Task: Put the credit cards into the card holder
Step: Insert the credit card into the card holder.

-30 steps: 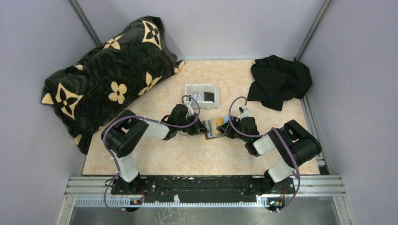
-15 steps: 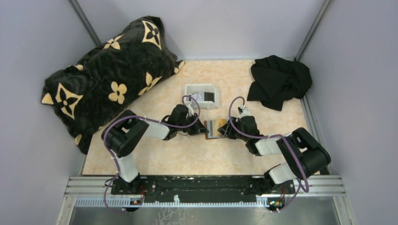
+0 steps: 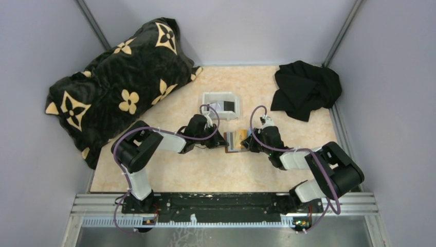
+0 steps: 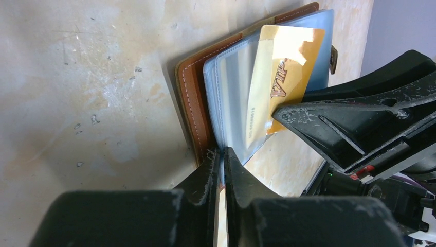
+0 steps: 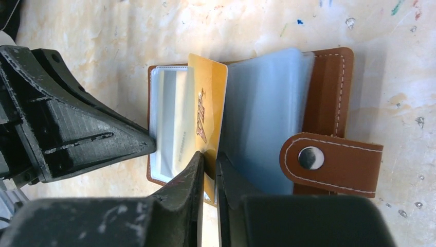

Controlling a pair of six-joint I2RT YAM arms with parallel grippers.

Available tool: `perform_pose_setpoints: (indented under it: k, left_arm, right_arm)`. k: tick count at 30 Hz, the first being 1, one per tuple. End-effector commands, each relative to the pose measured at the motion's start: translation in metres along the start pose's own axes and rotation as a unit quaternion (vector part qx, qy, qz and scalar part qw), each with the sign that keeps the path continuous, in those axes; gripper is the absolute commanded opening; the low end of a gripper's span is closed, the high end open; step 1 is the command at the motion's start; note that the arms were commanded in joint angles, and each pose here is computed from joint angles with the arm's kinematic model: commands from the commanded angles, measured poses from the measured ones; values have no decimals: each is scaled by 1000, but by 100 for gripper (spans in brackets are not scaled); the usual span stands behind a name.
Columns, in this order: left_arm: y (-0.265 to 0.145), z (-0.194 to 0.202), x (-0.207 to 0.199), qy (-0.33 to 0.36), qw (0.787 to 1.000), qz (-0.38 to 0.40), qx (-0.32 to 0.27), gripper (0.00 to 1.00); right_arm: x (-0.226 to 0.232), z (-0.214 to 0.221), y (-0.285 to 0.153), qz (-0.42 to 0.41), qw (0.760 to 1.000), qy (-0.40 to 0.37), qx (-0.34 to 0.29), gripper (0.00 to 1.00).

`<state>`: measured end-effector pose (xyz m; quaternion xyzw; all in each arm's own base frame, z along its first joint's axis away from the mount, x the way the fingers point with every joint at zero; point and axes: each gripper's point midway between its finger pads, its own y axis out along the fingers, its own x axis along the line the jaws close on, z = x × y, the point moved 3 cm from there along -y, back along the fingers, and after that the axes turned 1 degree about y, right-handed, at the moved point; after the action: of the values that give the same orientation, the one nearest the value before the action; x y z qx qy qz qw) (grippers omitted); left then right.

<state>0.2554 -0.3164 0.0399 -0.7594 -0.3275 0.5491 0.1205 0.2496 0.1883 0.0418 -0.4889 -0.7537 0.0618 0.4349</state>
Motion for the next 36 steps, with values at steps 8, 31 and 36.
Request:
perform_pose_setpoints:
  k: [8,31,36]
  left_arm:
    - [5,5,14,11,999,-32,15,10]
    - [3,-16,23,30,998,-58,-1,10]
    - [1,-25,28,29,997,-69,-11,10]
  right_arm:
    - [0,1,4,-15,998,-29,48,0]
    - [-6,35,-6,-43,989,5,139,0]
    - [-8,37,-10,-39,989,9,141,0]
